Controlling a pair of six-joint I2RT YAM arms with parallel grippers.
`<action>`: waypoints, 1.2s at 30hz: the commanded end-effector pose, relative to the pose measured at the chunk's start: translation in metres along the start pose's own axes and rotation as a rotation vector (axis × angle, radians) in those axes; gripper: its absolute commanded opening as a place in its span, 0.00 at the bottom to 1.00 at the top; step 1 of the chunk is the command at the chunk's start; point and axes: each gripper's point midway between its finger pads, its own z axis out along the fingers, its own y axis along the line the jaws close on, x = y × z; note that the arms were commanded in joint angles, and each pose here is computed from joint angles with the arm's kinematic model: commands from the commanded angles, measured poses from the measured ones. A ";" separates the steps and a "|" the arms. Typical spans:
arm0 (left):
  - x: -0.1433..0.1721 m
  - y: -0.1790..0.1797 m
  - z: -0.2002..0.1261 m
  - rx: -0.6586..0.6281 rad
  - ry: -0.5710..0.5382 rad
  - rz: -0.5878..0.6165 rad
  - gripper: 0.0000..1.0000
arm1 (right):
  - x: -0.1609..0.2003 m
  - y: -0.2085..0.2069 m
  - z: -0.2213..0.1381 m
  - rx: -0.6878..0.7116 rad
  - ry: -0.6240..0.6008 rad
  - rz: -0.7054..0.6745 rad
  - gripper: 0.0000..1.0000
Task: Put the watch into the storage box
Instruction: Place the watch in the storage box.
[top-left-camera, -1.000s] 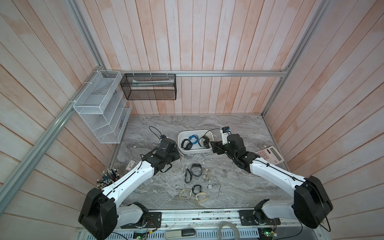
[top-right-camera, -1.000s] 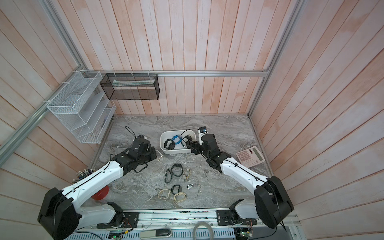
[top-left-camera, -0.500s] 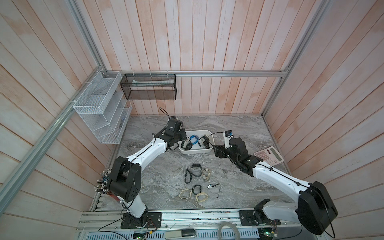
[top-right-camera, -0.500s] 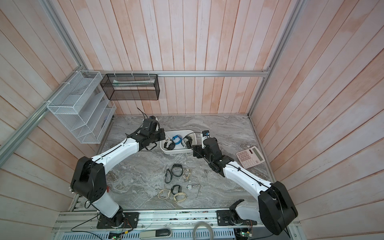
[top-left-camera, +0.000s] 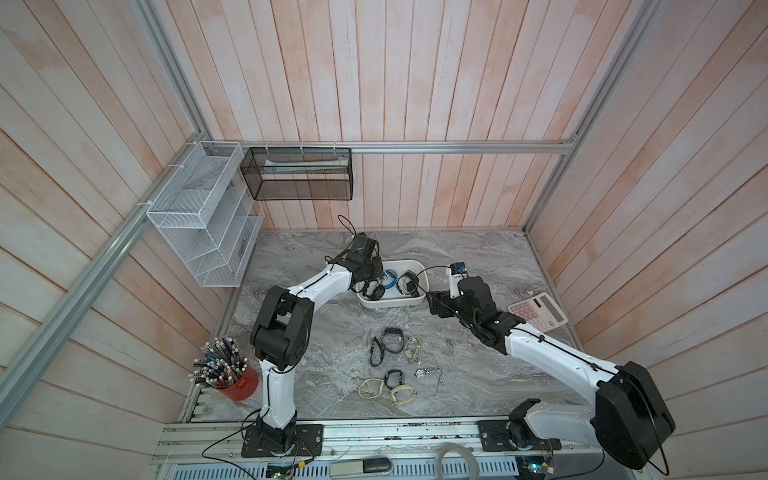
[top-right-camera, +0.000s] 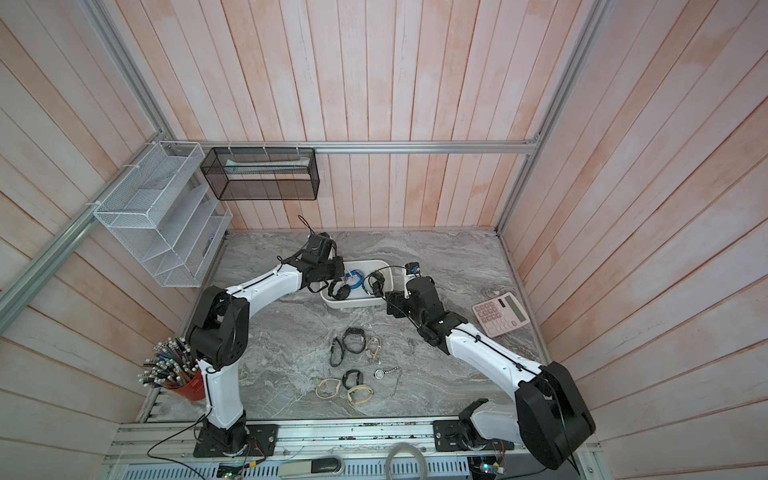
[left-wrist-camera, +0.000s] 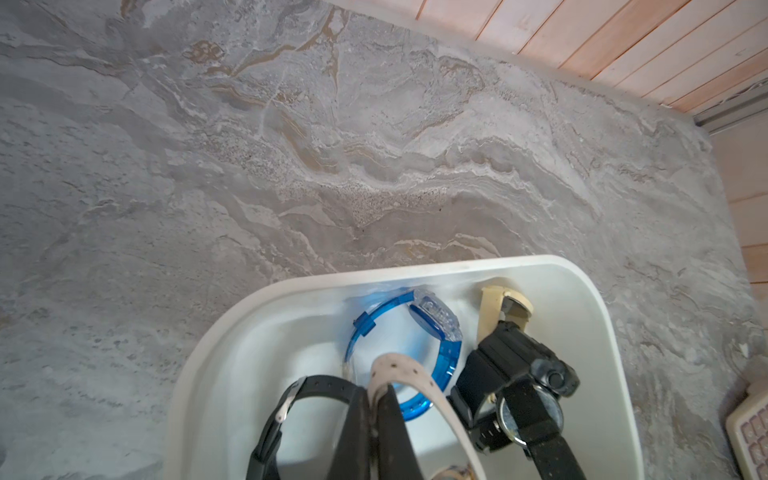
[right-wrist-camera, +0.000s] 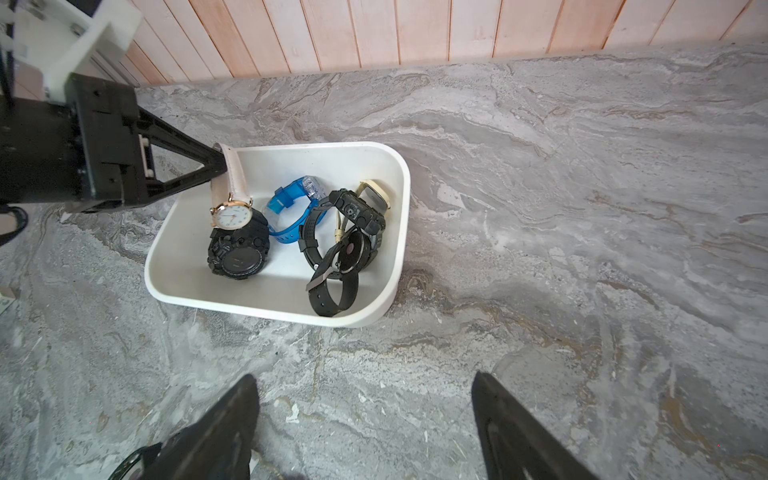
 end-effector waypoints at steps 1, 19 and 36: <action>0.003 0.000 0.008 -0.034 0.020 0.027 0.00 | 0.007 -0.007 0.003 0.026 0.029 0.015 0.82; -0.039 -0.045 -0.075 0.131 -0.164 0.073 0.87 | 0.004 0.000 0.001 -0.006 0.036 0.042 0.82; 0.074 0.029 -0.189 0.253 -0.362 -0.055 1.00 | 0.055 0.007 0.003 -0.024 0.208 0.075 0.76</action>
